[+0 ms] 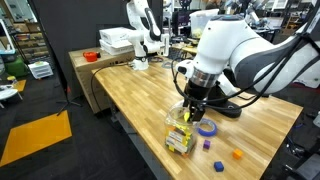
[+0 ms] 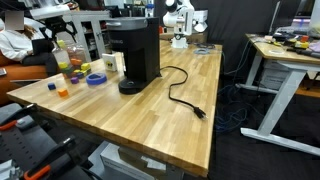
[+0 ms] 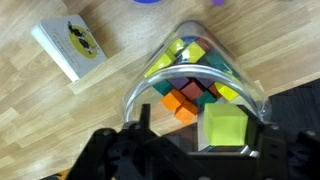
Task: Pick up the yellow cube and put it in the bottle
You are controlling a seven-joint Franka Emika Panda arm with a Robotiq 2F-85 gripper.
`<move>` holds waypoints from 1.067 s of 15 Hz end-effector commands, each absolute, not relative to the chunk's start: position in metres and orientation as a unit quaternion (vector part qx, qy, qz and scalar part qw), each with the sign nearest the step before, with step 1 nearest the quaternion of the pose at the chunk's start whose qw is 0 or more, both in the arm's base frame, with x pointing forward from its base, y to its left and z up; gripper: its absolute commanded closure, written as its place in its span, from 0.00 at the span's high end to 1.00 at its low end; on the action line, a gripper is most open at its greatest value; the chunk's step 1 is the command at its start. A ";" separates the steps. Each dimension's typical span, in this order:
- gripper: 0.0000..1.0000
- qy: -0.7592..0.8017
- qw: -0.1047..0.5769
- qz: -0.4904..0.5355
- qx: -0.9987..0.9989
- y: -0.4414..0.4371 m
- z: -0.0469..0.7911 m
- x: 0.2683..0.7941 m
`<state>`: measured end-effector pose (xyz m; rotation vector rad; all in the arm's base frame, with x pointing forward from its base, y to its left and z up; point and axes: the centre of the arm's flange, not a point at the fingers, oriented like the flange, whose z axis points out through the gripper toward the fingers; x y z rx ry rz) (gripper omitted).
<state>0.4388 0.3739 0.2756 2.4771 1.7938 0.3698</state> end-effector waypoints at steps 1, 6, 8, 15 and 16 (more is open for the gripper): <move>1.00 0.577 0.028 0.113 0.808 0.371 0.273 0.437; 1.00 0.576 0.029 0.114 0.809 0.370 0.273 0.436; 1.00 0.576 0.030 0.114 0.809 0.369 0.273 0.436; 1.00 0.567 0.021 0.112 0.816 0.368 0.271 0.440; 1.00 0.567 0.020 0.112 0.816 0.369 0.271 0.439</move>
